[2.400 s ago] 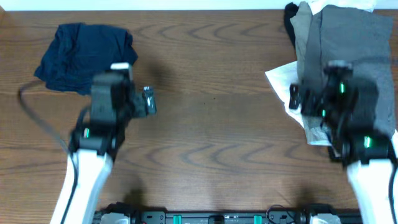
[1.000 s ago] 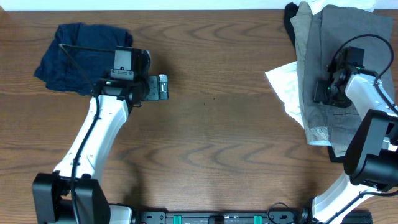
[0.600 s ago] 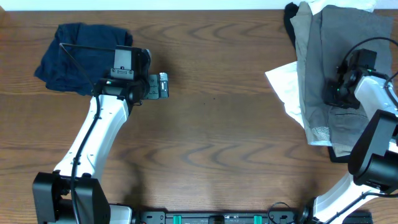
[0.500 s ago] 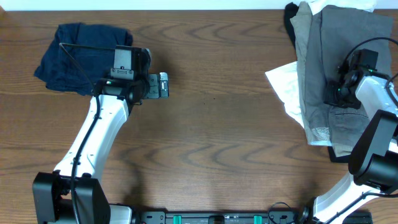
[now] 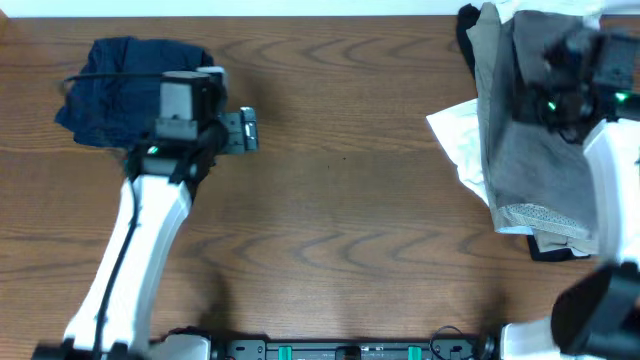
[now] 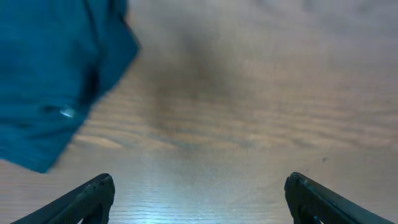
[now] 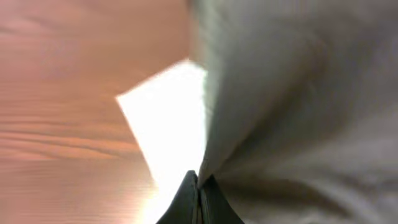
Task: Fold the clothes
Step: 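Reach the right gripper to the grey shorts on the right pile and grasp, then drag the grey shorts with the right gripper leftward to table center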
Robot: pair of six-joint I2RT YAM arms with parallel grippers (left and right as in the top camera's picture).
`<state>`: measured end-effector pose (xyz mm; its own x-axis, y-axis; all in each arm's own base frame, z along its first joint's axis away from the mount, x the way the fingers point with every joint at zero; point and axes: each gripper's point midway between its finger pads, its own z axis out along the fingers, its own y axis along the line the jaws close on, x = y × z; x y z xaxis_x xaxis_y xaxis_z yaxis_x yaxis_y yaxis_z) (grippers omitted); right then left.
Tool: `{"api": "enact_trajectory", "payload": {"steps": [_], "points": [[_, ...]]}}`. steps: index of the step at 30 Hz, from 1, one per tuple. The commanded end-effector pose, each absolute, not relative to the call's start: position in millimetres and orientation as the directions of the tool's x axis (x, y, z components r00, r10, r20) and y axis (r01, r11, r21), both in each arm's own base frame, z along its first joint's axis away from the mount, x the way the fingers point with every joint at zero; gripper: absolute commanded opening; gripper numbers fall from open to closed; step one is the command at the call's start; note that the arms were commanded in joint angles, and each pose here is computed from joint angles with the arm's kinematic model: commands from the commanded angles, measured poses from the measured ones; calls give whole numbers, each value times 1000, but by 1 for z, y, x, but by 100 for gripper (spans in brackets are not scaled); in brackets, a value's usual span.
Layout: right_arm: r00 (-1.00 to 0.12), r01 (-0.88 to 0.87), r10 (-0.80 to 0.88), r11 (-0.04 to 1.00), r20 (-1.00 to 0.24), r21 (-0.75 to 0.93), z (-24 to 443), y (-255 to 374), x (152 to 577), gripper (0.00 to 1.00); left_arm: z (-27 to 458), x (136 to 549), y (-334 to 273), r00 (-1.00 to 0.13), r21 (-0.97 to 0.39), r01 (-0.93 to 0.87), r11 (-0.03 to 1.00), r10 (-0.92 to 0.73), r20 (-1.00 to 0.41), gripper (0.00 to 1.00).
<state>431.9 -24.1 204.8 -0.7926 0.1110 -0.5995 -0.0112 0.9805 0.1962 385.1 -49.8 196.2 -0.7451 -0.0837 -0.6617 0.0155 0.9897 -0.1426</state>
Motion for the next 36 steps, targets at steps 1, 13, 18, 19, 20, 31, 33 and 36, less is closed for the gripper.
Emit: {"api": "enact_trajectory", "payload": {"steps": [1, 13, 18, 19, 20, 31, 33, 36], "points": [[-735, -229, 23, 932, -677, 280, 249, 63, 433, 1, 232, 381, -40, -682, -147, -5, 989, -111, -723, 89], [-648, -543, -116, 764, -752, 349, 223, 288, 442, 1, 234, 357, 3, -701, -142, -123, 982, -187, -688, 89], [-690, -624, -208, 655, -693, 425, 171, 362, 422, 1, 227, 348, 33, -708, -138, -214, 967, -251, -661, 89], [-695, -635, -226, 639, -682, 435, 164, 373, 417, 1, 227, 347, 38, -707, -138, -227, 964, -260, -658, 89], [-700, -644, -243, 621, -672, 446, 157, 383, 412, 1, 226, 346, 41, -706, -137, -237, 962, -268, -656, 89], [-646, -752, -386, 471, -658, 462, 143, 463, 349, 1, 222, 348, 58, -697, -136, -284, 949, -301, -650, 89], [-643, -752, -393, 487, -657, 445, 150, 460, 354, 29, 220, 350, 58, -699, -136, -284, 949, -302, -648, 89], [-647, -737, -410, 554, -643, 388, 165, 438, 373, 88, 220, 351, 59, -699, -136, -284, 949, -302, -649, 89]]}}
